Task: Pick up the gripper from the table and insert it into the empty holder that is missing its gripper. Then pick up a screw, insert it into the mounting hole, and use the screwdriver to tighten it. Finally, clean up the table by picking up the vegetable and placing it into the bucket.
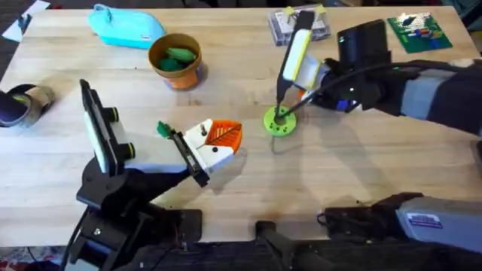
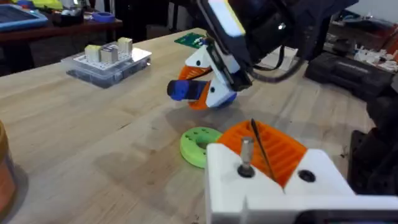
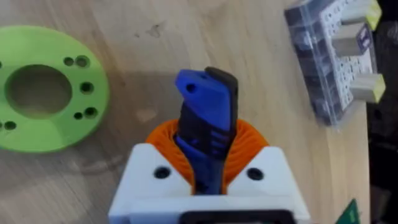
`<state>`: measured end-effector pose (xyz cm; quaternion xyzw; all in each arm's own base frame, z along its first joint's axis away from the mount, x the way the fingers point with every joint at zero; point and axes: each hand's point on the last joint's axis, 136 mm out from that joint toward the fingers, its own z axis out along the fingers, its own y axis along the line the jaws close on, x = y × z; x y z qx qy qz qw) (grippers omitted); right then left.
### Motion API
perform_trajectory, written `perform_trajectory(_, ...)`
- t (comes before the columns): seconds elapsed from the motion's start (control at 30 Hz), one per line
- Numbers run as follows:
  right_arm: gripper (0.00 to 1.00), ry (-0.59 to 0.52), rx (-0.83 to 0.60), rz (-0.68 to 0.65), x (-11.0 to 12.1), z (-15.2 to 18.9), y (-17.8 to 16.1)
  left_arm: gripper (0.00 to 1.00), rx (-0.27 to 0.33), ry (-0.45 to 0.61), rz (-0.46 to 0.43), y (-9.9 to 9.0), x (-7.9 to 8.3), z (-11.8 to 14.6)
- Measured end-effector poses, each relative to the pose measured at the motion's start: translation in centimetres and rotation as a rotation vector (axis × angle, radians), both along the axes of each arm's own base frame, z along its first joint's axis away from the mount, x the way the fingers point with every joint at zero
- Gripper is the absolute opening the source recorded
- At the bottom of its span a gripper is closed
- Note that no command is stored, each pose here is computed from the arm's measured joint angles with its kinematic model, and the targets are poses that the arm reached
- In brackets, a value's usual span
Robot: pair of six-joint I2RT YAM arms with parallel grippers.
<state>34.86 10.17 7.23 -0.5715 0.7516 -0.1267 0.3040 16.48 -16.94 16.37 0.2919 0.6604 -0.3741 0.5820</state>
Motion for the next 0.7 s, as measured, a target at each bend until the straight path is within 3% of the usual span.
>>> perform_trajectory(0.17,0.898,0.003,-0.026,0.059,-0.3,-0.6,1.4,0.017,0.0,0.0,0.0,0.0,0.0,0.0)
perform_trajectory(0.2,0.967,0.003,-0.015,0.045,-0.3,-0.5,1.5,0.017,0.0,0.0,0.0,0.0,0.0,0.0)
perform_trajectory(0.43,0.995,0.026,0.133,-0.16,-0.9,1.5,1.0,0.017,0.0,0.0,0.0,0.0,0.0,0.0)
perform_trajectory(0.7,0.995,-0.074,0.418,-0.38,-1.8,8.9,0.7,0.017,0.0,0.0,0.0,0.0,0.0,0.0)
